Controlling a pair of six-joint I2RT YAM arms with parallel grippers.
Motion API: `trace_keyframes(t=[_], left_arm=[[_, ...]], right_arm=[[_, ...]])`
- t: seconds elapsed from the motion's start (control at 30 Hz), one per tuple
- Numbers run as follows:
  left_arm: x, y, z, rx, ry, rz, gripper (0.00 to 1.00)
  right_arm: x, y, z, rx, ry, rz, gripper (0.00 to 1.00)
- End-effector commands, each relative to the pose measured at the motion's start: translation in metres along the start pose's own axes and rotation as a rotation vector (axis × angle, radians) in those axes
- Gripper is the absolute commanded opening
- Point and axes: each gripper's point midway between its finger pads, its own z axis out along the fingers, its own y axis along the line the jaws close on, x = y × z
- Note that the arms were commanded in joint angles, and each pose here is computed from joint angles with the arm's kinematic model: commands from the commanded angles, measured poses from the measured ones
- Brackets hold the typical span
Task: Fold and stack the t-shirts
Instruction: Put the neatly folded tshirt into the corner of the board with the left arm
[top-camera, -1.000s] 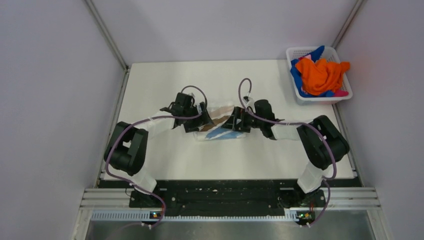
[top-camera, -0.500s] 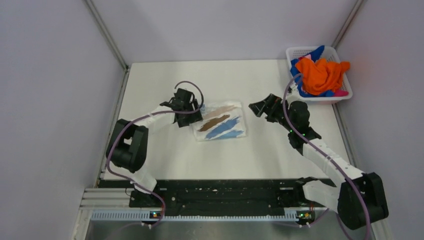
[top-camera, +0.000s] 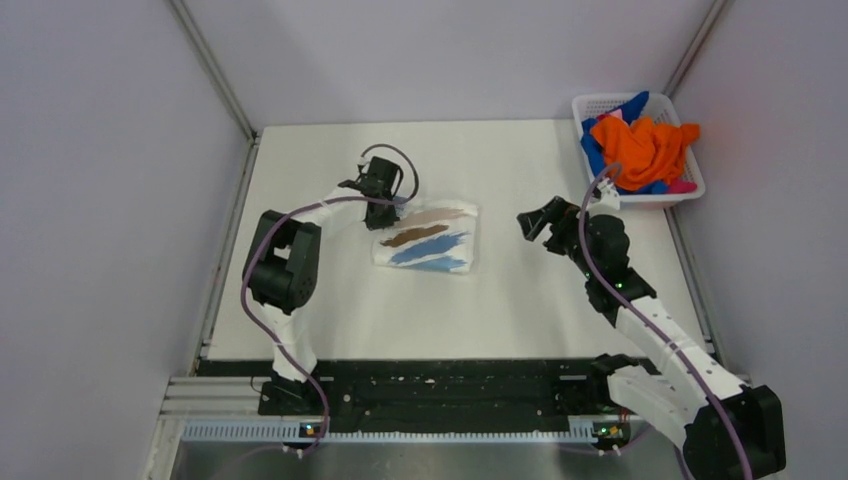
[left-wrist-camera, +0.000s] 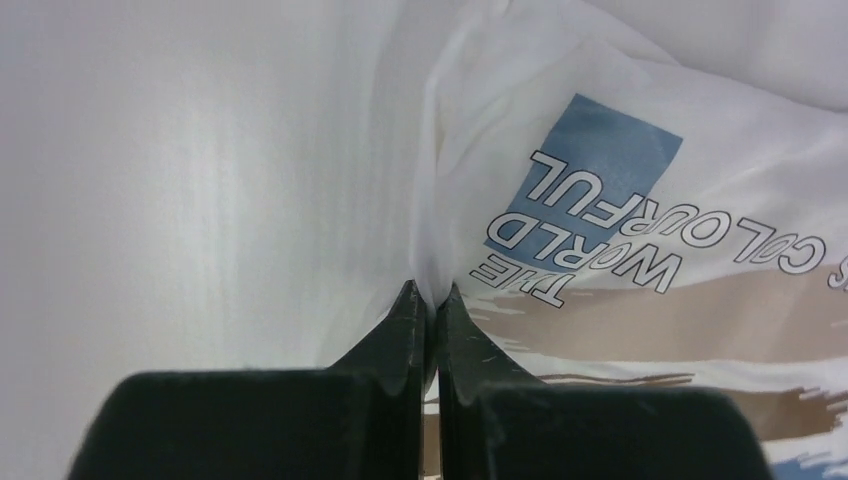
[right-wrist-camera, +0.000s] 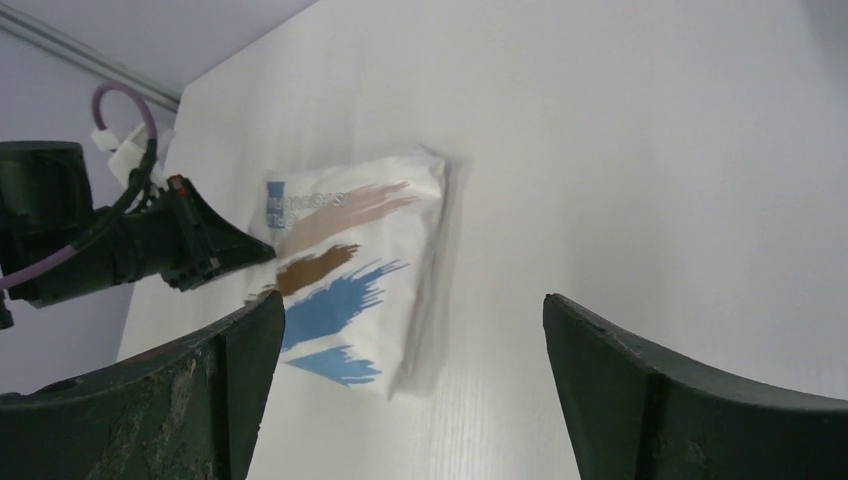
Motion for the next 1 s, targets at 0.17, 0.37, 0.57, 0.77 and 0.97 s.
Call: trace_keyframes(t=[0.17, 0.37, 0.57, 0.77, 0.97], left_arm=[[-0.139, 0.103, -0.037, -0.422, -0.334, 0.105, 0.0], [-0.193, 0.168, -0.003, -0.603, -0.323, 0.145, 0.0], [-0.241, 0.221, 0.008, -0.659, -0.344, 0.088, 0.0], [-0.269, 0.278, 0.002, -0.699, -0.391, 0.007, 0.0], [-0.288, 0.3, -0.001, -0.696, -0.427, -0.005, 0.0]], right_arm=[[-0.021, -0.015, -0.011, 0.088, -0.102, -0.059, 0.99], [-0.031, -0.025, -0.022, 0.144, -0.152, -0.092, 0.99], [-0.042, -0.034, -0.029, 0.191, -0.215, -0.116, 0.99], [-0.042, -0.04, -0.027, 0.232, -0.203, -0.129, 0.99], [-0.038, -0.043, -0.021, 0.247, -0.176, -0.127, 0.99]])
